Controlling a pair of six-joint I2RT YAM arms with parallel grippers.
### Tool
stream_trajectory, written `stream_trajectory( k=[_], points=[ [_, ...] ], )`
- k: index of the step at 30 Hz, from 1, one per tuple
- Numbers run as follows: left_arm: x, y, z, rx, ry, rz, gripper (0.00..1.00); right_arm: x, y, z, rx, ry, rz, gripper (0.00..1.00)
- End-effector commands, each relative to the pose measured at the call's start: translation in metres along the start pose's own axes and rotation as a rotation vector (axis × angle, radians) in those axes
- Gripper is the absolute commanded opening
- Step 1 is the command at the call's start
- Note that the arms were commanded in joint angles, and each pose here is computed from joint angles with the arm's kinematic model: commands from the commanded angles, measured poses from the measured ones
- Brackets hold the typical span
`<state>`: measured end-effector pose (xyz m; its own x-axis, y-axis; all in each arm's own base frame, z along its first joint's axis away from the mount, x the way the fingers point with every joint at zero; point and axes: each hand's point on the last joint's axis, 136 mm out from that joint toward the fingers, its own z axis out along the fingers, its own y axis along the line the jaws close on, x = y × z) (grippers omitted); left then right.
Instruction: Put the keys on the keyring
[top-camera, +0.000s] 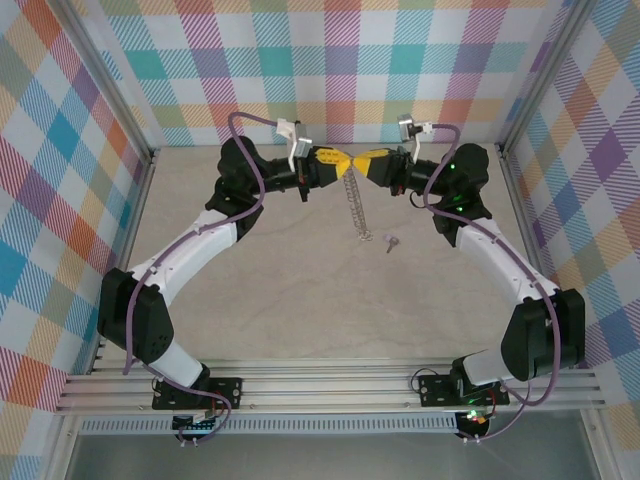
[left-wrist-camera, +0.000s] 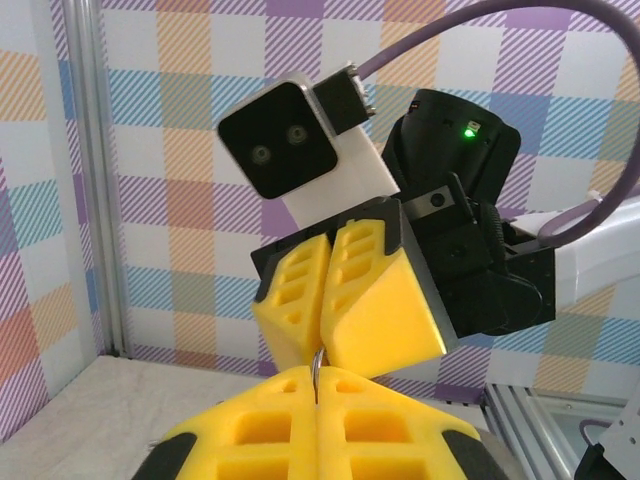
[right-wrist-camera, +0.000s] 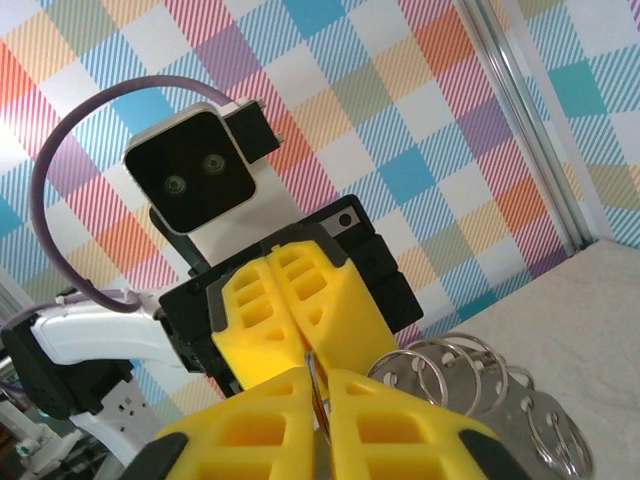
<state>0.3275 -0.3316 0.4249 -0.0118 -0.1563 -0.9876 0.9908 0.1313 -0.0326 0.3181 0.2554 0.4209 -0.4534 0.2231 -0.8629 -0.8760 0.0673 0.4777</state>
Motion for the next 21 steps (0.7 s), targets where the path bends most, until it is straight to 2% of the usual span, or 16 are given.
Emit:
stream_trajectory(
  k=[1,7,9,11,14,18,21],
  points=[
    [-0.024,-0.007,-0.001,0.024,-0.035,0.064,0.00,-0.010,0.010,0.003,-0.035,-0.015,-0.049,0.01],
    [-0.028,-0.008,-0.002,0.015,-0.035,0.065,0.00,-0.008,0.011,0.005,-0.047,-0.005,-0.044,0.00],
    [-0.028,-0.008,-0.002,0.013,-0.032,0.065,0.00,-0.005,0.011,0.006,-0.055,0.009,-0.038,0.15],
    [-0.029,-0.008,-0.003,0.011,-0.031,0.069,0.00,-0.003,0.012,0.008,-0.065,0.021,-0.033,0.19],
    [-0.028,-0.008,-0.003,0.010,-0.029,0.069,0.00,-0.001,0.012,0.010,-0.063,0.024,-0.029,0.16],
    [-0.028,-0.009,-0.003,0.009,-0.026,0.069,0.00,0.000,0.012,0.010,-0.057,0.022,-0.028,0.00],
    [-0.028,-0.007,-0.004,-0.001,-0.019,0.063,0.00,-0.001,0.011,0.010,-0.044,0.016,-0.034,0.00]
  ],
)
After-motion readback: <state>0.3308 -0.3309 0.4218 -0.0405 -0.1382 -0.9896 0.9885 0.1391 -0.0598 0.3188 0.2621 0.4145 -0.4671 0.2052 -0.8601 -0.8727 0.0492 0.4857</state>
